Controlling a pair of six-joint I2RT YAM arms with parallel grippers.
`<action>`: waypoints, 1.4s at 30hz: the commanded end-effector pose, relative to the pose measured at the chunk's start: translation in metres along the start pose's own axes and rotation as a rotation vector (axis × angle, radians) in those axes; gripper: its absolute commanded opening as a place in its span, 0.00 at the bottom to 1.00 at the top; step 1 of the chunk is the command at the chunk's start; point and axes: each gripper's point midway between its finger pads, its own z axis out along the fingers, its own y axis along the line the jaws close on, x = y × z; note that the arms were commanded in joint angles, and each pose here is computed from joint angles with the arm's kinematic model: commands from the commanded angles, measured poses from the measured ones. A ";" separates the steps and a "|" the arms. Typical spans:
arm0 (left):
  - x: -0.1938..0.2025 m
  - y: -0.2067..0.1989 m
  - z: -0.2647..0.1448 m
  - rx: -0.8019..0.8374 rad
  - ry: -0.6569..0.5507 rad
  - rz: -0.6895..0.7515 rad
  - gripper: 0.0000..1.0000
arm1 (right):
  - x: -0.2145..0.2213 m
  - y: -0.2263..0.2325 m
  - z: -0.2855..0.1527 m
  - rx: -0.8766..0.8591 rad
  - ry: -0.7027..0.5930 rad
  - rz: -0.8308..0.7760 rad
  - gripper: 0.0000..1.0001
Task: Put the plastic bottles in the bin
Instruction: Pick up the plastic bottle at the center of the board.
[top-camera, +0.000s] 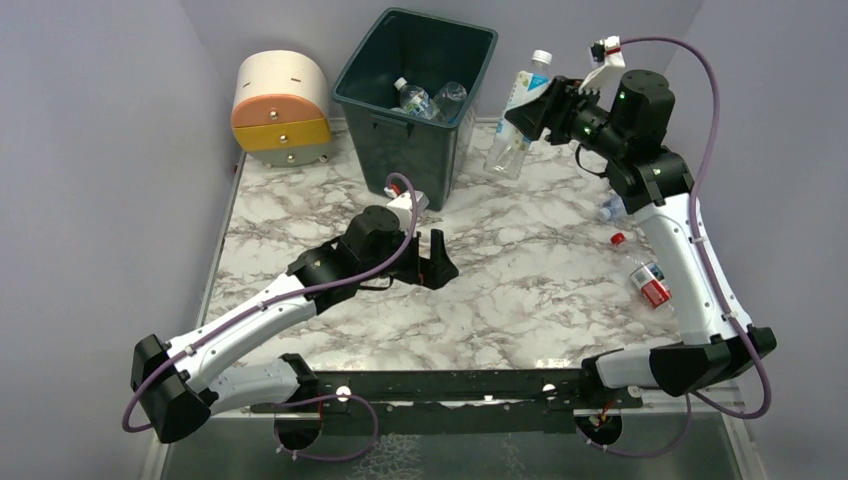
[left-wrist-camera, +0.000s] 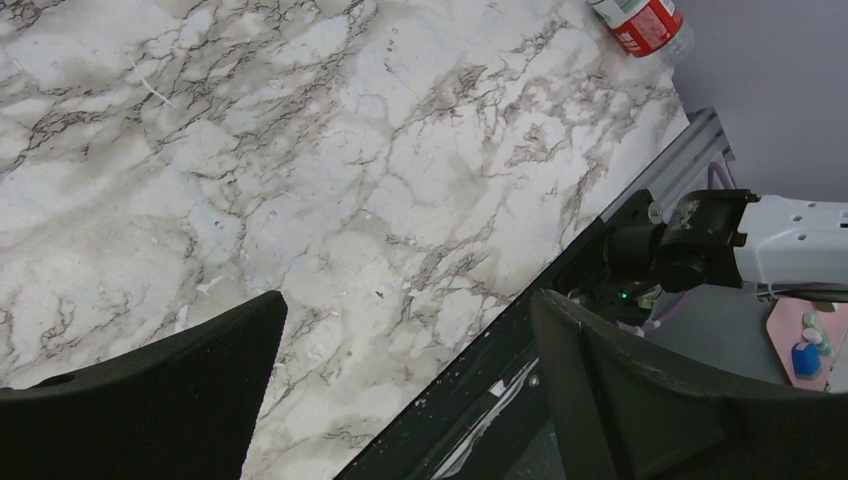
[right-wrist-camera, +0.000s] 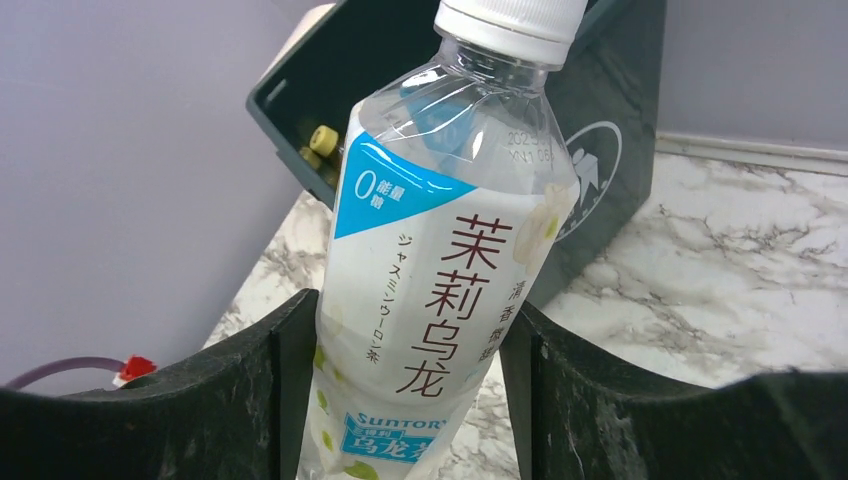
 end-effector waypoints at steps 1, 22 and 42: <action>-0.004 0.001 -0.004 -0.006 -0.041 -0.003 0.99 | -0.001 0.011 -0.005 -0.036 0.018 0.005 0.63; -0.068 -0.107 -0.087 0.533 -0.376 0.178 0.99 | 0.047 0.087 -0.057 -0.494 0.151 0.066 0.63; -0.086 -0.123 -0.052 0.610 -0.394 0.139 0.99 | 0.092 0.134 -0.077 -0.716 0.244 0.091 0.64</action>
